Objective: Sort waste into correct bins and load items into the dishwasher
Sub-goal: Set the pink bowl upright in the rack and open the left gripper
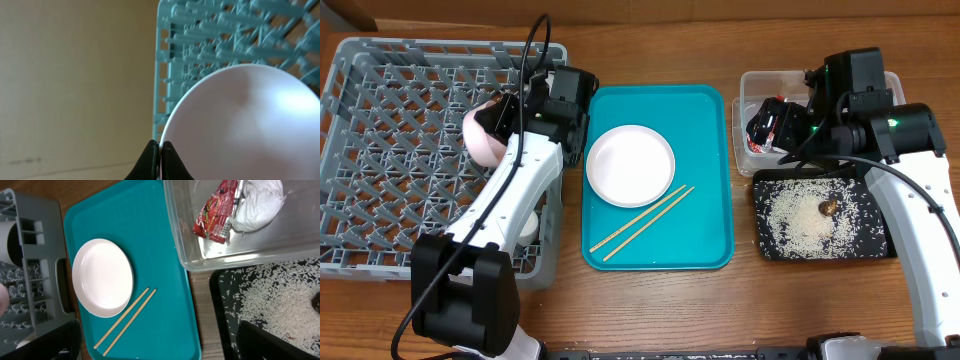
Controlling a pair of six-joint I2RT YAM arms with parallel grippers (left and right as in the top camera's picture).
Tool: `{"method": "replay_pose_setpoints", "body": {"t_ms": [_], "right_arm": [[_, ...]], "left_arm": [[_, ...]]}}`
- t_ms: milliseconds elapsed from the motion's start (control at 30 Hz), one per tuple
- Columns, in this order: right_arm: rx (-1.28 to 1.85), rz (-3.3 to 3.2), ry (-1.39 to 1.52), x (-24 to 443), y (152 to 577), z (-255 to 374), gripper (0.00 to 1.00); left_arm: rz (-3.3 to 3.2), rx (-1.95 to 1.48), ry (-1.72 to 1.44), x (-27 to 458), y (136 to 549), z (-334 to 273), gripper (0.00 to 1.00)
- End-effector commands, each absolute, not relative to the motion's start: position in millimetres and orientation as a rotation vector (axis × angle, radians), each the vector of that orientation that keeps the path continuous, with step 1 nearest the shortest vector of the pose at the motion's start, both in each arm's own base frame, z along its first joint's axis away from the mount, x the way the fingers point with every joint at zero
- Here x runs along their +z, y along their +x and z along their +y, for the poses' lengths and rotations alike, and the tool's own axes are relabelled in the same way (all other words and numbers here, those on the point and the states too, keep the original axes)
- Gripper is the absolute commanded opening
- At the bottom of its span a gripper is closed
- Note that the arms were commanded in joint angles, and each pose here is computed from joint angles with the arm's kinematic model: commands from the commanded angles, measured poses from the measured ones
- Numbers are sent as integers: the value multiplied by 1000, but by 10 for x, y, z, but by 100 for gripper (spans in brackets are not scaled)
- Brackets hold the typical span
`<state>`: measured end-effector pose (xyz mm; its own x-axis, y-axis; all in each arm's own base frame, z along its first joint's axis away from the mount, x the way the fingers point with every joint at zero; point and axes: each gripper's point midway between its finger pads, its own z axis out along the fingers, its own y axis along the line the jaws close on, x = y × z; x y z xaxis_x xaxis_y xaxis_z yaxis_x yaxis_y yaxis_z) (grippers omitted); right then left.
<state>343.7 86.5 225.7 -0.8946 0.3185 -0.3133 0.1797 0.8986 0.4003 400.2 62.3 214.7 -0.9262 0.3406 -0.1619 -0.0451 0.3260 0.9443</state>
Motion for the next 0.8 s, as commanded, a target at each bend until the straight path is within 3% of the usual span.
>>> {"method": "replay_pose_setpoints", "body": {"t_ms": [0, 300, 533, 767], "right_arm": [[510, 2680, 361, 2272, 3445, 863, 100], [510, 2680, 361, 2272, 3445, 863, 100], [510, 2680, 361, 2272, 3445, 863, 100], [510, 2680, 361, 2272, 3445, 863, 100]], "left_arm": [[2233, 1688, 212, 2221, 3940, 659, 4], [2328, 1500, 270, 1992, 4030, 543, 4], [2276, 1606, 516, 2141, 4261, 555, 4], [2243, 1733, 581, 2256, 4233, 571, 4]]}}
